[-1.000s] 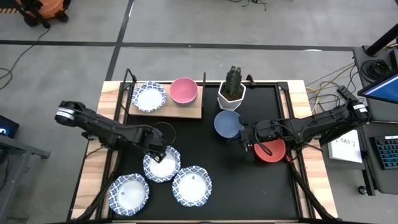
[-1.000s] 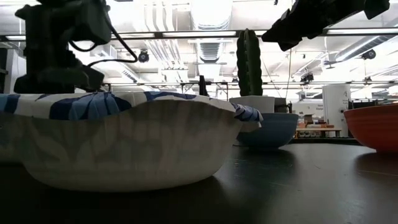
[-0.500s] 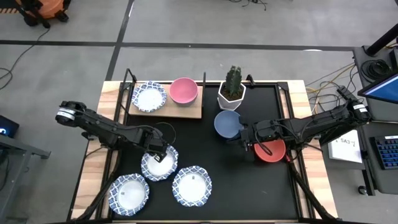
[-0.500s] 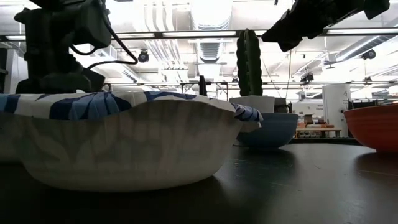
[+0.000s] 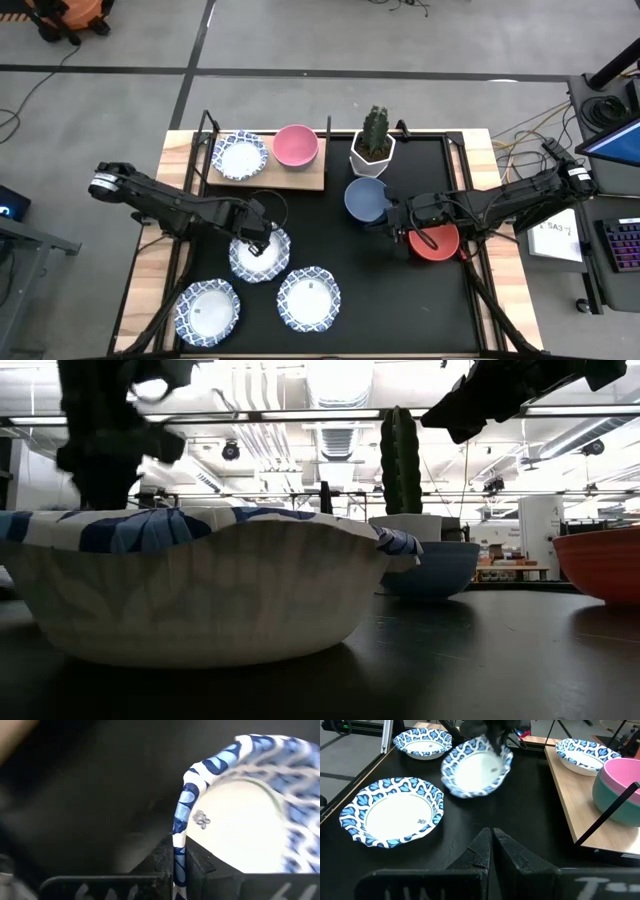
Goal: Place and stack bowls onto a shelf
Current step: Stack the center white patterned paper bowl on top of the white patterned paper bowl on the shelf
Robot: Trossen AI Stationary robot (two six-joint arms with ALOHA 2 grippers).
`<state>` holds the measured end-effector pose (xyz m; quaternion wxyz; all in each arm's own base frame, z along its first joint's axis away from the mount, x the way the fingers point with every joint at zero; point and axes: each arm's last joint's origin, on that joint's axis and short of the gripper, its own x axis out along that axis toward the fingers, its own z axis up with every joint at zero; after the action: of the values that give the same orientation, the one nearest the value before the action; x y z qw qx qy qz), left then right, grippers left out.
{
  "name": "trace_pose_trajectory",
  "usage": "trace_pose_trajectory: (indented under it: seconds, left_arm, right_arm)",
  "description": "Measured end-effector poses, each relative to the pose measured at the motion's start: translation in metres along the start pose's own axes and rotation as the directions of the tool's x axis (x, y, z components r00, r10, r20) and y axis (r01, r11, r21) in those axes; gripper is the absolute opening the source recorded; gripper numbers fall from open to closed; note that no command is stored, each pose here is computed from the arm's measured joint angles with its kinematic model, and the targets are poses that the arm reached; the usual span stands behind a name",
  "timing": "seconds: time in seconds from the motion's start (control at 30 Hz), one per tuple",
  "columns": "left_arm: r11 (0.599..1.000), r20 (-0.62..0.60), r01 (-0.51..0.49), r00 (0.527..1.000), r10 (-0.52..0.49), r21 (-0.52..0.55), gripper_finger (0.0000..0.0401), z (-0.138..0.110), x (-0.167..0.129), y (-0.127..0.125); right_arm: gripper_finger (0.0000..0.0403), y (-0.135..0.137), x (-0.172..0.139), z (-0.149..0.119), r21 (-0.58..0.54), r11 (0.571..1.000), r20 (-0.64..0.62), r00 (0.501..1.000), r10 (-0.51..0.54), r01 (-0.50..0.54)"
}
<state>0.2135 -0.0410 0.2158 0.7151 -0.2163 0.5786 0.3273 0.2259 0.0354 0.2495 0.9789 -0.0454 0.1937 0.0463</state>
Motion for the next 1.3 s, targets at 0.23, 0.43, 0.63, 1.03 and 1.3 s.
trace_pose_trajectory:
  seconds: [0.23, 0.43, 0.63, 1.03, 1.3]
  left_arm:
    - [0.994, 0.205, -0.09, 0.976, 0.076, 0.056, 0.0, 0.023, -0.066, 0.008]
    - [0.988, 0.377, -0.156, 0.915, 0.144, 0.001, 0.0, 0.039, -0.124, 0.043]
    - [0.957, 0.439, -0.244, 0.851, 0.288, -0.154, 0.0, 0.057, -0.152, 0.097]
    - [0.919, 0.299, -0.272, 0.885, 0.356, -0.286, 0.0, 0.101, -0.119, 0.173]
    - [0.895, 0.137, -0.343, 0.909, 0.392, -0.285, 0.0, 0.117, -0.083, 0.197]
  right_arm:
    - [0.0009, 0.0, 0.0, 0.0, -0.008, 1.0, 0.0, 1.0, 0.0, 0.0]
    - [0.0009, 0.0, 0.0, 0.0, -0.019, 1.0, 0.0, 1.0, 0.0, 0.0]
    - [0.0009, 0.0, 0.0, 0.0, -0.019, 1.0, 0.0, 1.0, 0.0, 0.0]
    - [0.0009, 0.0, 0.0, 0.0, -0.036, 0.999, -0.003, 1.0, 0.001, -0.001]
    - [0.0009, 0.0, 0.0, -0.001, -0.037, 0.999, -0.008, 1.0, 0.001, -0.001]
